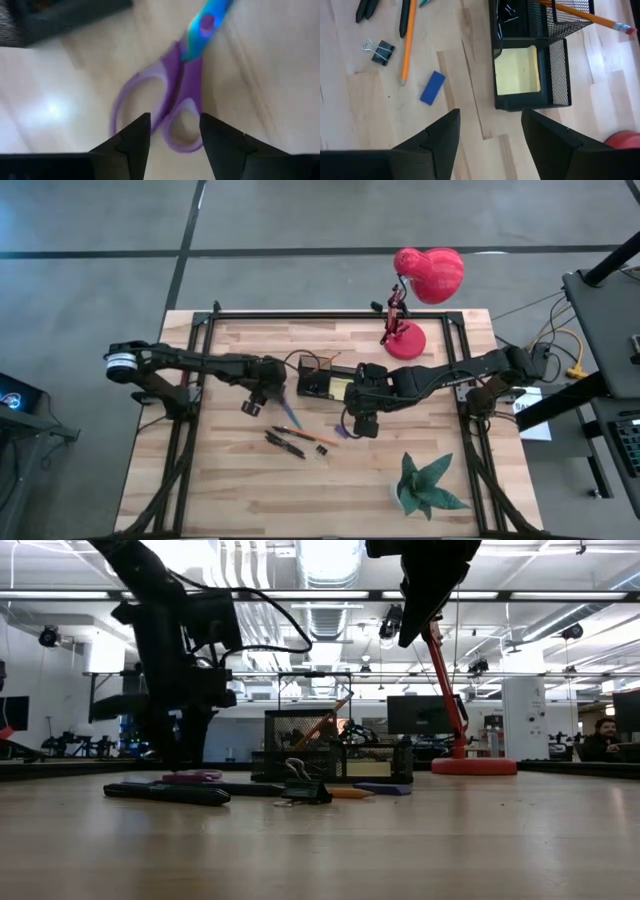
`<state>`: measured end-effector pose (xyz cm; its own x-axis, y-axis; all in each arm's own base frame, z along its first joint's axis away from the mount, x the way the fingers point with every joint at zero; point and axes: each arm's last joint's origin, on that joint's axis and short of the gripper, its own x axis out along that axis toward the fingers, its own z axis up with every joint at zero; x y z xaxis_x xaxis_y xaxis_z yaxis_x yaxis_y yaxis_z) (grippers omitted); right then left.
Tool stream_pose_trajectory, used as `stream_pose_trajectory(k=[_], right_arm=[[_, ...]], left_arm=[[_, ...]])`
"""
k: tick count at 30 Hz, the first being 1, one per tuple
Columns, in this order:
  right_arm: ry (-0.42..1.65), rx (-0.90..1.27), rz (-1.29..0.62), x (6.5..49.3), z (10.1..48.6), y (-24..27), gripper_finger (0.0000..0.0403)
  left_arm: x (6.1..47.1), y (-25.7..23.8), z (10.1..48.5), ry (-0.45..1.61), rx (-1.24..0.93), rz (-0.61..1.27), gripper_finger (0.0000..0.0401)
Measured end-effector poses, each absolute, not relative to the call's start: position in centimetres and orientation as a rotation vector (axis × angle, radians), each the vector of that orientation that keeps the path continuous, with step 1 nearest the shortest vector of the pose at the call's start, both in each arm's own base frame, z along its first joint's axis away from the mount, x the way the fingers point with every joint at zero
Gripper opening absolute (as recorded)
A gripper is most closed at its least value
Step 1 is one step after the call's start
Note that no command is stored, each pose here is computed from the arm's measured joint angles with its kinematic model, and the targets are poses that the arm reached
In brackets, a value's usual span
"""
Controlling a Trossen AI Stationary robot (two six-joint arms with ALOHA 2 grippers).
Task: Pick and place office supplies into organizer
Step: Put the purple scissors into the black desk organizer
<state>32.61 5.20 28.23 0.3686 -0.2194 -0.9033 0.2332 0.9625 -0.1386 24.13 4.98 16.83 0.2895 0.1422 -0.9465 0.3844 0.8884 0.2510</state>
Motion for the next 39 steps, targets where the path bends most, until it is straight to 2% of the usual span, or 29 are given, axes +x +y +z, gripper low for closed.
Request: stream_pose_trajectory(k=[4, 17, 21, 29, 39], right_arm=[[1.156, 0.008, -0.286, 32.6, 28.2, 5.2, 0.0203], [1.154, 0.011, -0.287, 32.7, 28.2, 5.2, 0.0203], [1.155, 0.012, -0.288, 32.6, 28.2, 5.2, 0.0203], [1.159, 0.010, -0.288, 32.6, 28.2, 5.2, 0.0203], [1.158, 0.005, -0.287, 32.6, 28.2, 5.2, 0.0203]], left_arm=[[24.3, 5.8, 18.0, 1.224, 0.457, -0.153, 0.0157], [25.2, 7.0, 14.8, 1.323, 0.436, -0.226, 0.0156], [25.3, 7.0, 14.1, 1.359, 0.424, -0.249, 0.0132], [25.0, 6.9, 14.6, 1.335, 0.422, -0.243, 0.0051], [24.7, 6.7, 14.8, 1.370, 0.457, -0.189, 0.0053]])
